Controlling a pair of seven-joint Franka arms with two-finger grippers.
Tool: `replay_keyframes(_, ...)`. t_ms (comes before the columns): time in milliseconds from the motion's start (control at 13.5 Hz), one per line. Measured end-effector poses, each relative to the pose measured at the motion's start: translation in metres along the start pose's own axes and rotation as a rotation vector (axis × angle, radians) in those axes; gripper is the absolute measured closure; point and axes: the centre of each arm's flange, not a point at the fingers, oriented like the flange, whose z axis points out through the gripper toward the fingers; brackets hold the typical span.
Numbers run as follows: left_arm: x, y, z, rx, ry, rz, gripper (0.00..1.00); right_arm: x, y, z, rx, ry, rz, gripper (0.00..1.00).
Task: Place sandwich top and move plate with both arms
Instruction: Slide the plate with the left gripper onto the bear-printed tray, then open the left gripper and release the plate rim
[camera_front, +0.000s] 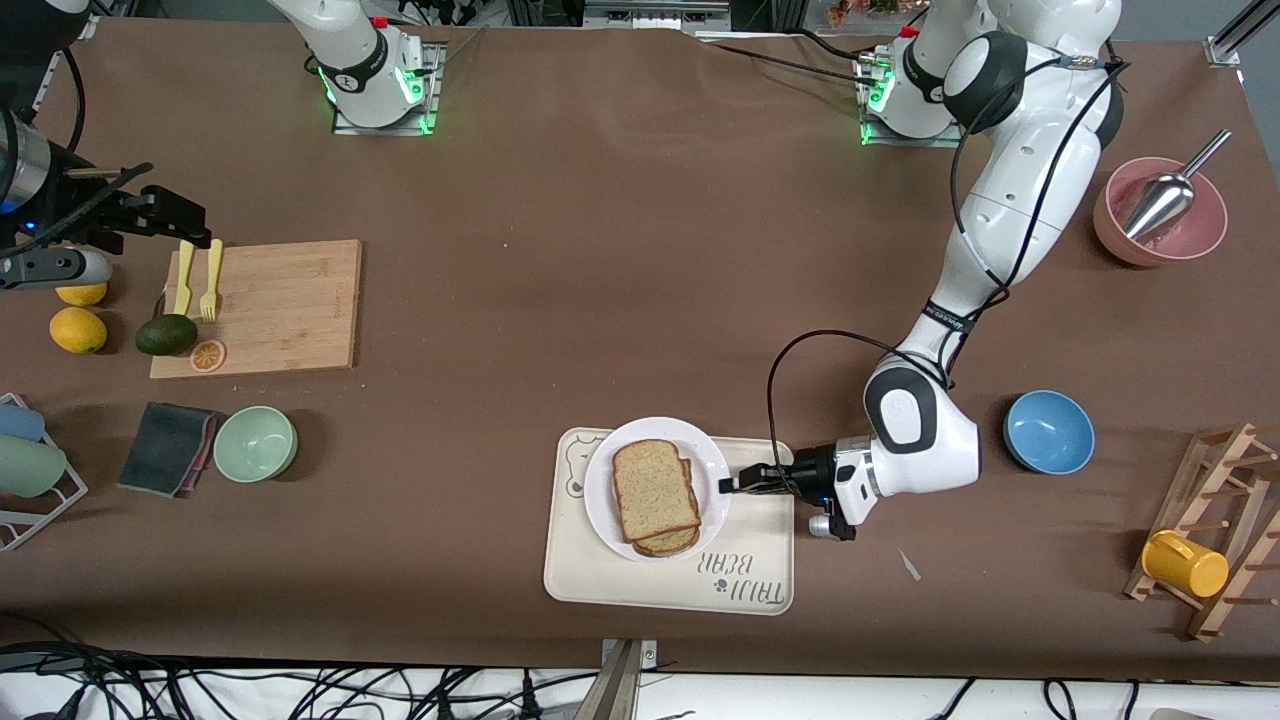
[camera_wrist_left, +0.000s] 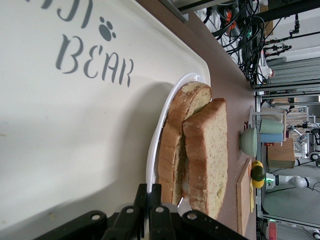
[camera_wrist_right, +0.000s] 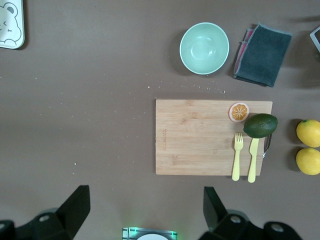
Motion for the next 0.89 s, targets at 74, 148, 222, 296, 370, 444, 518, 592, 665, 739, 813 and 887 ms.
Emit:
replay_keyframes(74,0.0,-0.004,-0.001,0.006,0.001,-0.003,0.95,0.0,0.0,0.0,0.0,0.0,0.0,0.0)
replay_keyframes(148,0.0,-0.007,-0.002,0.009,0.001,-0.005,0.95,0.0,0.0,0.0,0.0,0.0,0.0,0.0)
replay_keyframes(222,0.0,-0.008,-0.002,0.01,0.001,-0.006,0.95,0.0,0.0,0.0,0.0,0.0,0.0,0.0)
replay_keyframes(296,0.0,-0.009,-0.002,0.011,0.001,-0.005,0.89,0.0,0.0,0.0,0.0,0.0,0.0,0.0)
replay_keyframes(370,0.001,-0.009,-0.003,0.011,0.003,-0.001,0.79,0.0,0.0,0.0,0.0,0.0,0.0,0.0)
replay_keyframes(444,0.003,-0.008,-0.006,0.011,0.008,0.004,0.7,0.0,0.0,0.0,0.0,0.0,0.0,0.0)
replay_keyframes(518,0.007,-0.006,-0.01,0.01,0.018,0.01,0.59,0.0,0.0,0.0,0.0,0.0,0.0,0.0)
replay_keyframes(592,0.012,-0.001,-0.016,0.009,0.029,0.02,0.49,0.0,0.0,0.0,0.0,0.0,0.0,0.0)
replay_keyframes(665,0.017,0.006,-0.023,0.011,0.039,0.034,0.38,0.0,0.0,0.0,0.0,0.0,0.0,0.0)
replay_keyframes(739,0.021,0.015,-0.031,0.023,0.044,0.057,0.27,0.0,0.0,0.0,0.0,0.0,0.0,0.0)
replay_keyframes(813,0.025,0.024,-0.04,0.046,0.037,0.093,0.16,0.0,0.0,0.0,0.0,0.0,0.0,0.0)
replay_keyframes(887,0.028,0.033,-0.048,0.073,0.022,0.132,0.07,0.0,0.0,0.0,0.0,0.0,0.0,0.0)
